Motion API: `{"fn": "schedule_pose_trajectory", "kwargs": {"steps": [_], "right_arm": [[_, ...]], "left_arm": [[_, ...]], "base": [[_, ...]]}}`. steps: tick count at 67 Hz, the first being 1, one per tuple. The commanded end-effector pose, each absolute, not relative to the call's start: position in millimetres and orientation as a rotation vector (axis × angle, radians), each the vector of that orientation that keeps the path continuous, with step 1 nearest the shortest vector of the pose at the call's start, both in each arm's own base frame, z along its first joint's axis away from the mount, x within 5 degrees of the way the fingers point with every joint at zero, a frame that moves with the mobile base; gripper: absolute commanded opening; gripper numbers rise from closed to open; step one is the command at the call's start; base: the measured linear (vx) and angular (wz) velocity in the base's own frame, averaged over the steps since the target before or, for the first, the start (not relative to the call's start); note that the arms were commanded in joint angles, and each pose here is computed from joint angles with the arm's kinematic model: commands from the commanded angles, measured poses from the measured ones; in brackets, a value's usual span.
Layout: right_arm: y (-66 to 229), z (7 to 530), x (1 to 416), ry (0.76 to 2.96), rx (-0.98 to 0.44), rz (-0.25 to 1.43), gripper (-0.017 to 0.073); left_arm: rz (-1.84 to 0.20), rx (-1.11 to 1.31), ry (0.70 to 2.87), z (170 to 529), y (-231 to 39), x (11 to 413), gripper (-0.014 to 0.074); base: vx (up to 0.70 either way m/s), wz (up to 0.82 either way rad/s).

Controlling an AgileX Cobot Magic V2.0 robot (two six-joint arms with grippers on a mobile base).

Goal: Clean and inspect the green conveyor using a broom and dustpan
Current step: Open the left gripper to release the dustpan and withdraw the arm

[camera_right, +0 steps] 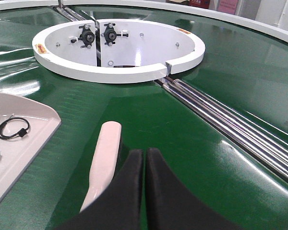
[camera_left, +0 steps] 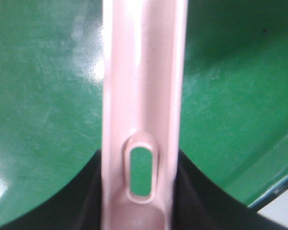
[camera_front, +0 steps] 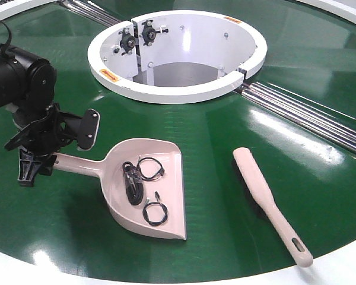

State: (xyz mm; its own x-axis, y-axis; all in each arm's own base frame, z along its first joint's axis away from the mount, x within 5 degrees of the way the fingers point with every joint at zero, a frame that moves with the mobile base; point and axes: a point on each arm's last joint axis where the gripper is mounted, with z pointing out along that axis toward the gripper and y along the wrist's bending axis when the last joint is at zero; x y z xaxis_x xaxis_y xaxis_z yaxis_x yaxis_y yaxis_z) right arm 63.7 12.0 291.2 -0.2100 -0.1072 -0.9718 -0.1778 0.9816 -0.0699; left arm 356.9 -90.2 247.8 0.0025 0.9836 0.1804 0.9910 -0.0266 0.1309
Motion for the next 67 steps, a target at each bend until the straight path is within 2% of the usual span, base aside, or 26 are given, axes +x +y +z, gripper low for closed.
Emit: {"fn": "schedule_pose_trajectory", "kwargs": {"steps": [1,21,35,47,67], "right_arm": [[11.0,306.0,66.3,1.700,-0.191,0.052,-0.0003],[11.1,305.9,66.3,1.701,-0.190,0.055,-0.0003],[11.2,304.6,66.1,1.715,-0.193,0.056,-0.0003],[11.4,303.0,65.8,1.732,-0.197,0.058,-0.0003],[11.4,302.6,65.7,1.737,-0.198,0.058,-0.0003]], "left_arm": [[-0.358,-2.230,-2.186,270.0,-93.1,349.0,-0.0006],[-0.371,-2.241,-2.192,270.2,-93.6,350.4,0.0001],[-0.380,-2.247,-2.197,270.3,-93.5,351.4,0.0064],[-0.406,-2.248,-2.189,270.7,-92.4,352.3,0.0189],[-0.431,-2.149,-2.296,271.8,-91.1,352.8,0.0482]], "base": [[0.00,0.00],[0.00,0.00],[0.00,0.00],[0.00,0.00],[0.00,0.00]]}}
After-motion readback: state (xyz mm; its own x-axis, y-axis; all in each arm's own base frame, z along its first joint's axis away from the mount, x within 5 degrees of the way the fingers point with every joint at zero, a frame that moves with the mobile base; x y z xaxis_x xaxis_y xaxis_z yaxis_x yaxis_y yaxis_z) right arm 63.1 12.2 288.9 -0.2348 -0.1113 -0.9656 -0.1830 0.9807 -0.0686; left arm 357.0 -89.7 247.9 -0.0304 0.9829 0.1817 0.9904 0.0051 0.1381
